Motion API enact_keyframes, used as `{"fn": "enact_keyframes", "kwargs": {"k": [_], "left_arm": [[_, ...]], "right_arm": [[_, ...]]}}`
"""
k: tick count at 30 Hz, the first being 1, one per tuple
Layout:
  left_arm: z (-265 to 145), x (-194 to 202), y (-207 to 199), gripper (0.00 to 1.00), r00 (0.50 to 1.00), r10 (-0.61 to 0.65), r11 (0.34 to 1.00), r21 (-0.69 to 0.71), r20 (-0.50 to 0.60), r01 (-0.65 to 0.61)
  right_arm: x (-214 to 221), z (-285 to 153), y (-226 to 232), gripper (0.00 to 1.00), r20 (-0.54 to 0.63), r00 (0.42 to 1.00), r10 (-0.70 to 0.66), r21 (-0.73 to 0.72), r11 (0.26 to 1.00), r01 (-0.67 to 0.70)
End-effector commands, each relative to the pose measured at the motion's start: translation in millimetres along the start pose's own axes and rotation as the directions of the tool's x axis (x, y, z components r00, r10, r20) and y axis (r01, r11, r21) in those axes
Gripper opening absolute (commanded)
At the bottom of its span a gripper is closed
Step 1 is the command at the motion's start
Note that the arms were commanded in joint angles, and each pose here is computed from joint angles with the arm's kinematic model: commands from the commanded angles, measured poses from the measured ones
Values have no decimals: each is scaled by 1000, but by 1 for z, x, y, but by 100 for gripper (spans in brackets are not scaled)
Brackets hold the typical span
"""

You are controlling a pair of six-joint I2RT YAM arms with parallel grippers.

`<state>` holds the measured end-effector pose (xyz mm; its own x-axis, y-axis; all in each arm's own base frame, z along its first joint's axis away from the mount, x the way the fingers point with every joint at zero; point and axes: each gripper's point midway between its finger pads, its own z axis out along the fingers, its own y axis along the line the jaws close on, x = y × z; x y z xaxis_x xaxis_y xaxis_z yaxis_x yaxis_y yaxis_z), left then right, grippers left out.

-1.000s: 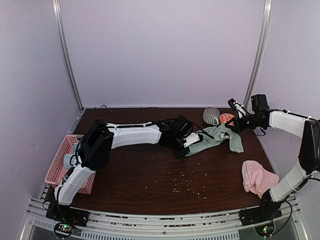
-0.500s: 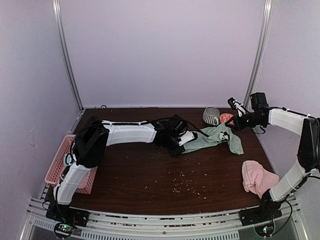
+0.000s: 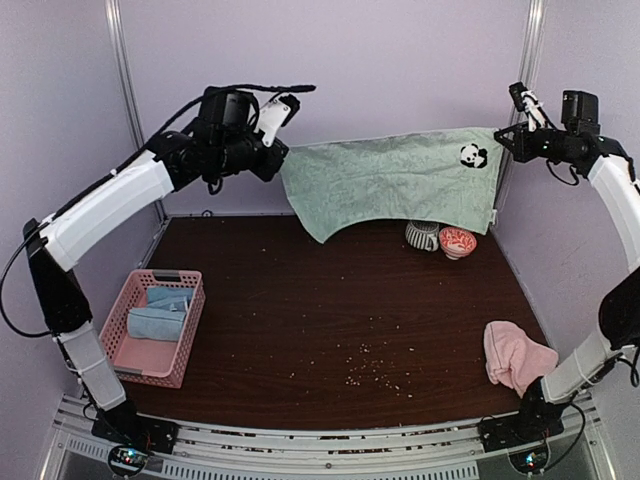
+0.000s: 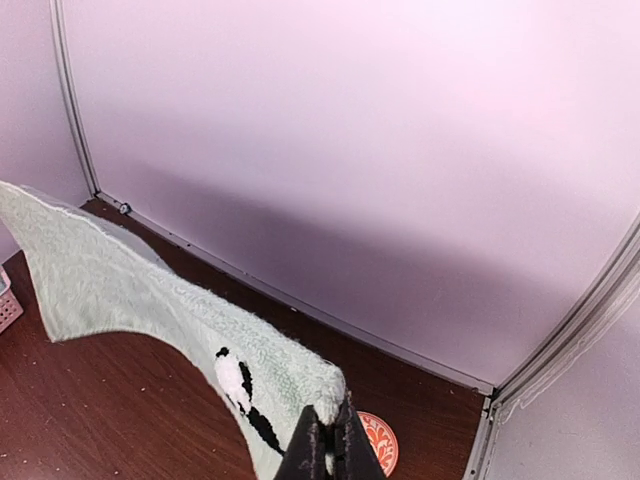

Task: Roll the towels
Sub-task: Pick up the towel from the center of the board, then flatten out the towel at the center of the board.

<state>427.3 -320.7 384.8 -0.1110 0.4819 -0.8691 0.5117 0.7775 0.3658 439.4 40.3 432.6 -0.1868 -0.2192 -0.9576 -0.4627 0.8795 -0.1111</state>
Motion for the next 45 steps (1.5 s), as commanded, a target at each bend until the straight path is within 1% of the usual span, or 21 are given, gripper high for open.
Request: {"fn": "enact_keyframes", "kwargs": {"k": [1, 3, 5, 8, 11, 13, 14, 16, 18, 20, 22, 24, 27, 28, 30, 31, 33, 36, 38, 41, 45], "left_arm": [[-51, -9, 5, 0, 998, -57, 998, 15, 33, 56], [-74, -7, -3, 0, 996, -67, 995, 72, 54, 63], [-95, -1, -26, 0, 996, -41, 989, 145, 75, 30], [-122, 20, -71, 0, 996, 19, 972, 231, 91, -40], [-140, 50, -101, 0, 998, -11, 955, 297, 56, -6], [-153, 66, -118, 0, 999, -39, 937, 348, 35, 24], [-162, 69, -123, 0, 998, -54, 929, 369, 35, 38], [-176, 69, -121, 0, 993, -109, 924, 374, 52, 82], [-178, 71, -101, 0, 985, -161, 949, 284, 64, 137], [-166, 78, -84, 0, 985, -164, 973, 173, 48, 153], [-136, 94, -73, 0, 986, -168, 979, 115, -21, 169], [-95, 120, -62, 0, 969, -217, 970, 87, -116, 227], [-27, 173, -59, 0, 927, -263, 956, 58, -268, 288], [-6, 186, -58, 0, 914, -260, 958, 35, -311, 285], [34, 209, -57, 0, 884, -230, 970, -24, -407, 242], [51, 217, -56, 0, 868, -214, 976, -54, -448, 213], [72, 216, -52, 11, 852, -210, 978, -98, -481, 185], [72, 195, -42, 32, 859, -250, 968, -134, -446, 212], [61, 189, -41, 39, 860, -269, 963, -129, -433, 236], [45, 205, -50, 41, 840, -281, 959, -110, -463, 260], [22, 240, -77, 39, 786, -292, 944, -35, -545, 327]], "right_arm": [[-6, -38, 34, 0, 12, 1000, 10, -60, 998, -9], [1, -55, 52, 0, 18, 999, -27, -95, 995, 29], [12, -75, 76, 0, 28, 997, -75, -141, 987, 78], [55, -92, 109, 0, -25, 994, -103, -238, 967, 94], [106, -109, 148, 0, -119, 985, -128, -394, 916, 71], [130, -131, 176, 0, -143, 970, -196, -504, 858, 99], [138, -145, 188, 0, -146, 961, -235, -553, 825, 118], [142, -156, 197, 0, -153, 957, -245, -568, 815, 118], [147, -154, 197, 0, -162, 958, -238, -570, 815, 106], [151, -128, 179, 0, -196, 969, -152, -502, 864, 34], [163, -93, 149, 0, -242, 969, -39, -379, 924, -58], [181, -61, 122, 0, -274, 962, 19, -277, 956, -98], [219, -10, 87, 0, -330, 937, 112, -163, 971, -173], [222, 2, 79, 4, -327, 936, 132, -142, 972, -187], [242, 41, 57, 20, -392, 904, 171, -103, 968, -227], [246, 55, 47, 25, -421, 887, 189, -80, 967, -243], [249, 76, 24, 29, -466, 851, 243, -2, 961, -275], [235, 79, 12, 35, -456, 851, 259, 33, 961, -275], [224, 70, 19, 35, -421, 874, 243, 15, 965, -261], [226, 55, 43, 36, -407, 890, 208, -64, 965, -255], [248, 35, 83, 31, -493, 862, 120, -186, 953, -238]]}}
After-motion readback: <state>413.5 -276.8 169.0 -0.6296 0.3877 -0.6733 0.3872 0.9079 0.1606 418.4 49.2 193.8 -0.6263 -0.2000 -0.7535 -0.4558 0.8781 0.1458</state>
